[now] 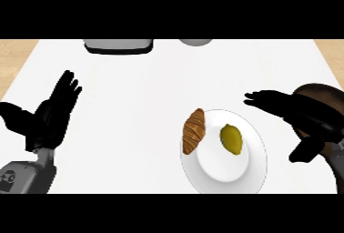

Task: Pick the lemon from the plate and place it in the pan

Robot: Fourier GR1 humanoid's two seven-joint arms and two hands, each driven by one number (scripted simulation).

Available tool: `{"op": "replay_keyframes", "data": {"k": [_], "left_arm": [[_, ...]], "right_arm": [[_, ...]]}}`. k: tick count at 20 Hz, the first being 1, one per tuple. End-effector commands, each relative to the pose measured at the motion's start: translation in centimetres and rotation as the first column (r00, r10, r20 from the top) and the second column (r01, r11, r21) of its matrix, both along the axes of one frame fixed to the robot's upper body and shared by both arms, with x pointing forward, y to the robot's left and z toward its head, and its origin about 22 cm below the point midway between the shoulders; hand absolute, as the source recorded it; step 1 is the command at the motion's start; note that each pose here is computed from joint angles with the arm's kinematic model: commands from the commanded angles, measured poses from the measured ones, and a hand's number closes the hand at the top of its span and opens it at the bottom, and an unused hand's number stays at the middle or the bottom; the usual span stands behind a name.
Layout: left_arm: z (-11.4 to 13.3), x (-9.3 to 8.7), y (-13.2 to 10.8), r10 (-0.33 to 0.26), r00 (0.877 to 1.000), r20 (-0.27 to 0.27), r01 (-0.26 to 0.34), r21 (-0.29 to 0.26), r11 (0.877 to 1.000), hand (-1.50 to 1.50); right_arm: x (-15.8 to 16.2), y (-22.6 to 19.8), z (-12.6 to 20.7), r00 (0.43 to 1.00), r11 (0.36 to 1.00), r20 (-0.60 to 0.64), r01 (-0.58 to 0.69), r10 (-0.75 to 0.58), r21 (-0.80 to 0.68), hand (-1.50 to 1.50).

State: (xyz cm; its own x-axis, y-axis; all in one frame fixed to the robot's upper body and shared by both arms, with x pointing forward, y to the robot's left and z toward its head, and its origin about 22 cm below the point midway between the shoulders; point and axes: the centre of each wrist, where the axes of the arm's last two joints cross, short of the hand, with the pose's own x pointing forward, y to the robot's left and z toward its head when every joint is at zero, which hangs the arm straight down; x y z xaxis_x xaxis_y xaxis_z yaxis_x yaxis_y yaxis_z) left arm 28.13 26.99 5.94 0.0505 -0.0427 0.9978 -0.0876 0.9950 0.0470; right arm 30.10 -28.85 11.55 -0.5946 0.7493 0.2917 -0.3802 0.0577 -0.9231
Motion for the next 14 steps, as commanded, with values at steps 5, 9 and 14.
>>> {"op": "replay_keyframes", "data": {"k": [5,9,14], "left_arm": [[-0.8,-1.3,-0.3,0.001,1.0,0.005,-0.001,-0.012,1.0,0.0],[0.2,-0.1,2.4,0.016,1.0,0.005,-0.016,-0.013,1.0,0.0],[0.5,0.0,-0.7,-0.002,1.0,0.004,0.002,-0.007,1.0,0.0]], "right_arm": [[-2.1,3.1,1.2,0.999,0.984,-0.011,-0.04,0.039,-0.174,-1.5],[-3.5,4.4,-0.8,0.995,0.964,0.093,-0.008,0.034,-0.267,-1.5],[-4.1,5.3,1.1,0.991,0.958,0.132,0.045,-0.008,-0.282,-1.5]]}}
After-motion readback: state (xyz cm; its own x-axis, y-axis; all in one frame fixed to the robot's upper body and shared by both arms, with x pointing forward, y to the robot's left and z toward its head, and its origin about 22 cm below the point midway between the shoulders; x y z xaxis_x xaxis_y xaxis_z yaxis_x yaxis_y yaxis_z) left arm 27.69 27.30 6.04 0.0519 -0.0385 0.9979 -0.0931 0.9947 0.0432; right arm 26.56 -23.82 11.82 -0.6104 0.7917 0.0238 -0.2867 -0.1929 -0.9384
